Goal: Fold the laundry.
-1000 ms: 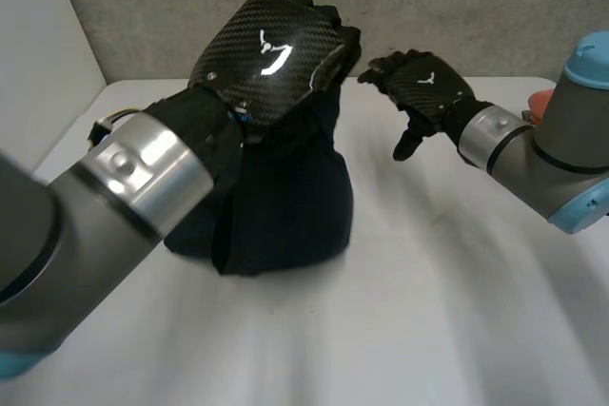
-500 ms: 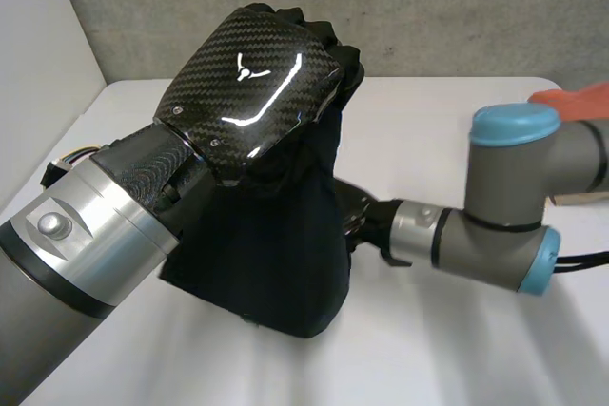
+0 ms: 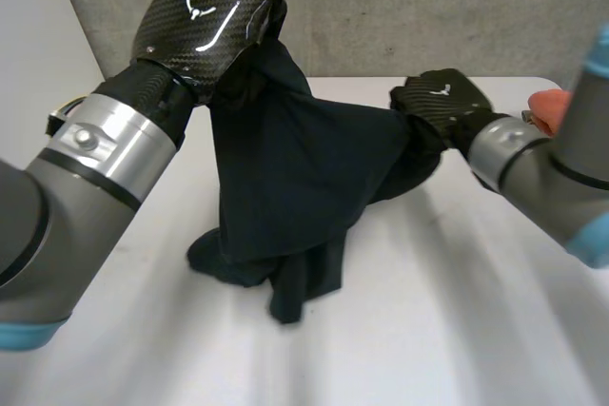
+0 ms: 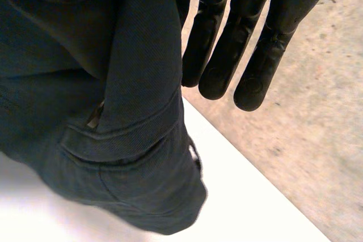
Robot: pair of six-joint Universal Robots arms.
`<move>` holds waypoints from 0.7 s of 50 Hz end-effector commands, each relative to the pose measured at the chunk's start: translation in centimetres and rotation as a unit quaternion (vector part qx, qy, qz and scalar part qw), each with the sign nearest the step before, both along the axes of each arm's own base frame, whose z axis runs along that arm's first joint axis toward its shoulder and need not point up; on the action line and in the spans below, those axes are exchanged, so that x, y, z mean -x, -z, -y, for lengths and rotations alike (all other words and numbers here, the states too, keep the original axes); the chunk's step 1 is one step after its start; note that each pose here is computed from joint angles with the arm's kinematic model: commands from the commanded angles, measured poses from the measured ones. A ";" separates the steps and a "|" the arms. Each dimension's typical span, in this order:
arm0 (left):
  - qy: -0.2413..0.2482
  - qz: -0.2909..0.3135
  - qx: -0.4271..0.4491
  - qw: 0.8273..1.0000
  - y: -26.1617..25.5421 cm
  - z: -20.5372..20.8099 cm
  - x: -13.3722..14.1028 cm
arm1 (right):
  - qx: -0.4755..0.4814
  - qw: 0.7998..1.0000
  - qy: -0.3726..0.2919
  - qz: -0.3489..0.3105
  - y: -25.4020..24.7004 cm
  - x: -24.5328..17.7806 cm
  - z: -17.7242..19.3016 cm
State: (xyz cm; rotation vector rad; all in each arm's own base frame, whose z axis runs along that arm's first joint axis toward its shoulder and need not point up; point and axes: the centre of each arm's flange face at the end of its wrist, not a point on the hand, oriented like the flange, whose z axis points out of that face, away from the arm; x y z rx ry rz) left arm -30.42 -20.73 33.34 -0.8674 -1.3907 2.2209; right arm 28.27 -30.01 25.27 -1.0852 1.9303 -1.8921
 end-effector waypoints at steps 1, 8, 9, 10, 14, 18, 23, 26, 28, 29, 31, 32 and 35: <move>-0.008 0.022 -0.037 0.999 3.1 2.2 1.0 | -0.041 0.995 -0.010 -0.092 0.3 2.7 -6.5; -0.008 0.040 -0.064 0.997 5.6 3.5 1.8 | -0.136 0.981 -0.066 -0.121 2.8 1.9 -11.9; -0.009 0.044 -0.069 0.997 6.1 3.7 1.9 | -0.141 0.980 -0.076 -0.117 2.9 1.5 -12.6; -0.009 0.046 -0.072 0.996 6.4 3.8 1.9 | -0.150 0.978 -0.085 -0.114 3.1 1.1 -13.1; -0.008 0.053 -0.081 0.995 7.3 4.0 2.2 | -0.188 0.970 -0.102 -0.114 4.8 -0.3 -14.0; -0.008 0.055 -0.084 0.995 7.5 3.9 2.1 | -0.198 0.970 -0.089 -0.106 4.9 -0.7 -12.4; -0.010 0.057 -0.088 0.994 7.5 3.4 2.0 | -0.181 0.978 -0.046 -0.091 3.0 0.6 -9.3; -0.017 0.058 -0.090 0.994 7.4 3.0 1.5 | -0.158 0.984 -0.020 -0.075 1.0 1.9 -7.6; -0.019 0.057 -0.085 0.995 7.0 2.6 1.3 | -0.138 0.988 -0.002 -0.063 -0.8 2.8 -6.5; -0.019 0.056 -0.081 0.995 6.7 2.2 1.0 | -0.133 0.989 0.002 -0.060 -1.3 3.1 -6.2; -0.018 0.055 -0.080 0.995 6.5 1.7 0.8 | -0.113 0.992 0.015 -0.056 -2.7 3.7 -5.2; -0.018 0.055 -0.079 0.995 6.4 1.5 0.7 | -0.107 0.992 0.018 -0.057 -3.1 3.9 -5.0; -0.017 0.053 -0.077 0.995 6.0 0.6 0.2 | -0.088 0.994 0.015 -0.066 -3.8 3.9 -4.1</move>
